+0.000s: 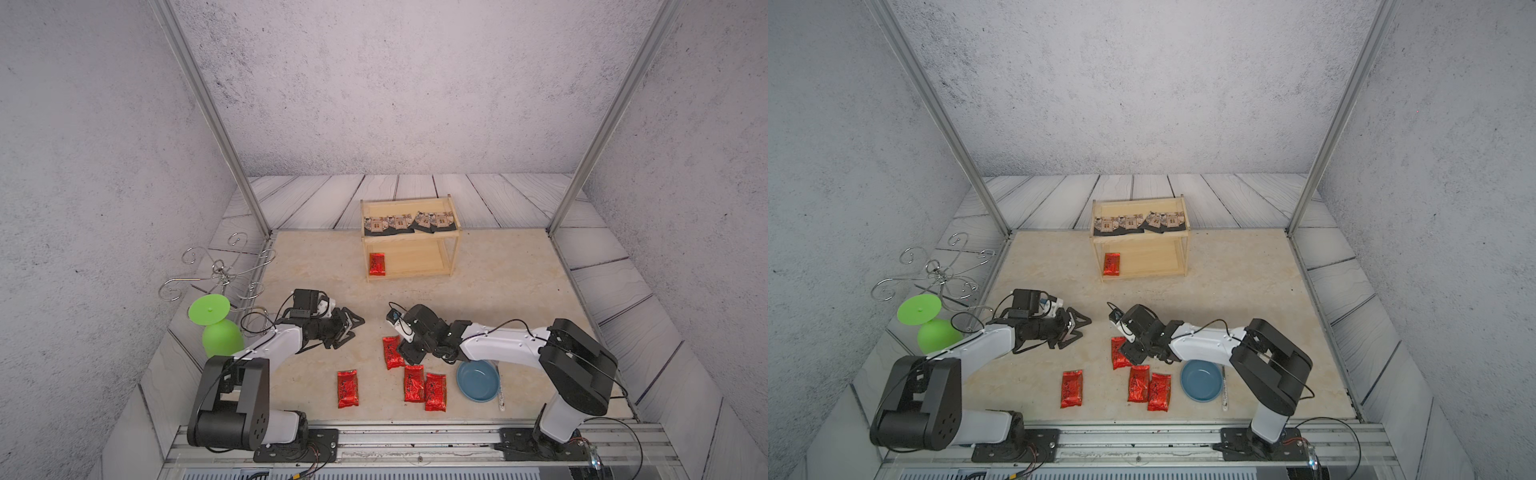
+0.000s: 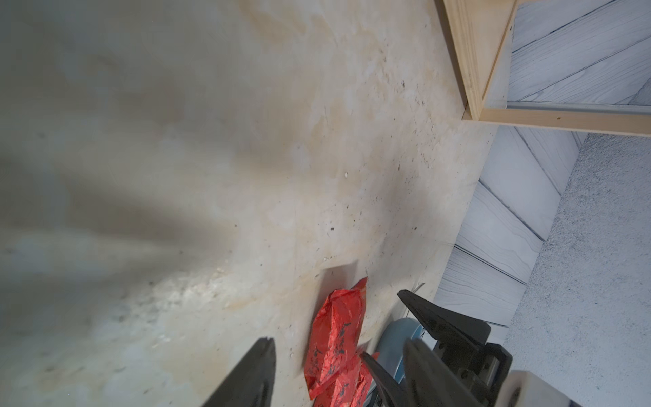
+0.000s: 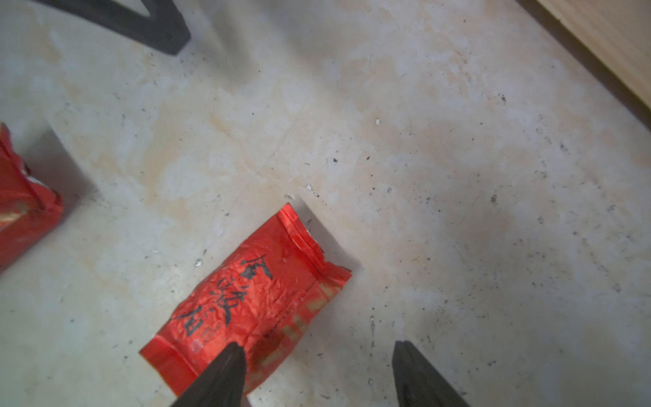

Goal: Place the tea bags on the shelf by color
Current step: Move the tea bag to the center of the board.

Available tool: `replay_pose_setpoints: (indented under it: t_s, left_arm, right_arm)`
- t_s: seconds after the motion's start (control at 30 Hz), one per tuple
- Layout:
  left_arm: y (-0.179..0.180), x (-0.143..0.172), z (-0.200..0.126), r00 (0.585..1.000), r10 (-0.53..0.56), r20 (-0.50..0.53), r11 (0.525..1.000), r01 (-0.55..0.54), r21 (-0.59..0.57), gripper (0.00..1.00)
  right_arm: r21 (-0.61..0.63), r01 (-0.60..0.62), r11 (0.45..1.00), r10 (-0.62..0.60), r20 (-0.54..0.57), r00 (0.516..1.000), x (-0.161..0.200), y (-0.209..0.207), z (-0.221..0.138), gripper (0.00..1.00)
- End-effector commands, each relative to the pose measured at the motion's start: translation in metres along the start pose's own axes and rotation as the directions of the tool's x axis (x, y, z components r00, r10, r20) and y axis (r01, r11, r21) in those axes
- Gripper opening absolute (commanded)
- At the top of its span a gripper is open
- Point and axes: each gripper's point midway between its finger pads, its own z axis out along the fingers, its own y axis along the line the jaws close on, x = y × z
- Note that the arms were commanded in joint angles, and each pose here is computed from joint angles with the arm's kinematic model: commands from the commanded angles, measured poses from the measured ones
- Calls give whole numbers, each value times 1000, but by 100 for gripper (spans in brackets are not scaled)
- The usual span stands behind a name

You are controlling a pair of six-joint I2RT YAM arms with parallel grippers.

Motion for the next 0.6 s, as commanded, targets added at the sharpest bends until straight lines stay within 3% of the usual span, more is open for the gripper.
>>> replay_pose_setpoints:
  t_s: [0.0,0.57]
  left_arm:
    - [-6,-1,6,1000,12,-11,1000,-11,11,63]
    - [-6,-1,27,999,-4,-43,1000,4,1,63]
  right_arm:
    - [-121,-117,986,120,19,993,-6,18,-13,69]
    - [-60,-75,995,69,-88,994,40,11,3,71]
